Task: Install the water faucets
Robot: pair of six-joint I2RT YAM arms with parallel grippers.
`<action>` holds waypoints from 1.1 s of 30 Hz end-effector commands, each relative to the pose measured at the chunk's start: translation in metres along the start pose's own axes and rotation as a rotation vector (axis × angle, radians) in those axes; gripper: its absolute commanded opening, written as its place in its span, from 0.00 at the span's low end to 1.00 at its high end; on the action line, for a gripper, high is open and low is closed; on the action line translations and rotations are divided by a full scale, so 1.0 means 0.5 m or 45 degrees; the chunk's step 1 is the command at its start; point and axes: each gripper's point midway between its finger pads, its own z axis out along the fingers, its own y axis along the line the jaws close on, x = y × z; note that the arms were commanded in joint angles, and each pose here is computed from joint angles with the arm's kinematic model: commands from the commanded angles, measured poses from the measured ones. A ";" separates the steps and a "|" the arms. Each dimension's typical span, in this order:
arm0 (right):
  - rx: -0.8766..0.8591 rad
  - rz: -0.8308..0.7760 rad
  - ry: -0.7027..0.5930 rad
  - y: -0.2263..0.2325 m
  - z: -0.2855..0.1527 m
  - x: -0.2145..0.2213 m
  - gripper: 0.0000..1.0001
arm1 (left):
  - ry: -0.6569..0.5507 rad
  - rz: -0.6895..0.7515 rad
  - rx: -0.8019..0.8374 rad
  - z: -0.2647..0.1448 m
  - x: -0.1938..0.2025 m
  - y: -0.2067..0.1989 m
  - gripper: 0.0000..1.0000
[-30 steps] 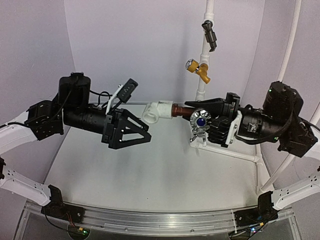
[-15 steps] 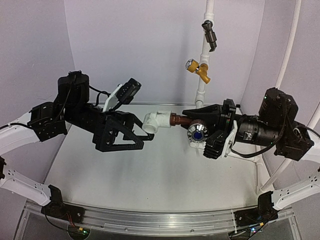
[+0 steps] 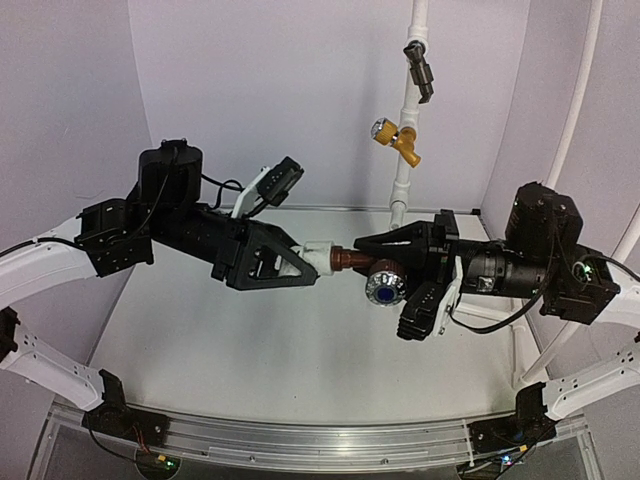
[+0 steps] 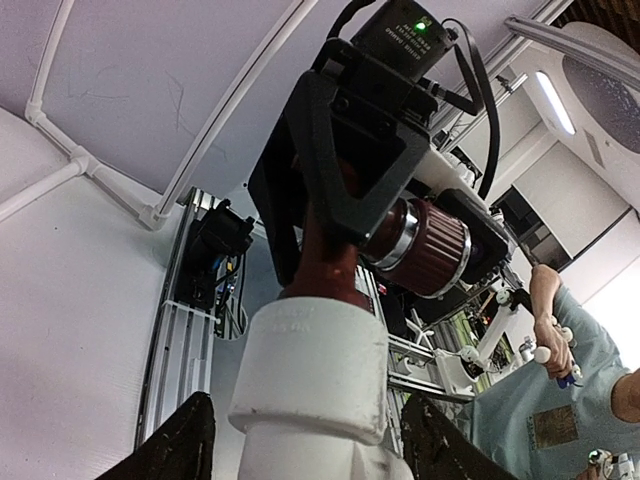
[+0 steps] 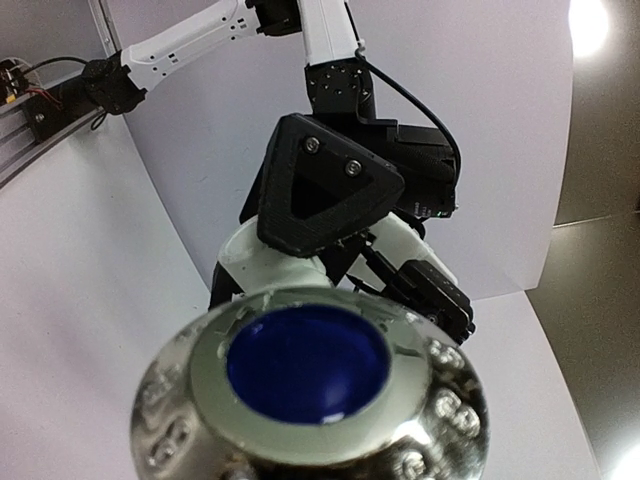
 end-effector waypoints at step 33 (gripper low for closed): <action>-0.159 0.301 -0.116 0.001 -0.016 -0.048 0.00 | 0.137 0.420 -0.356 -0.049 0.000 0.017 0.89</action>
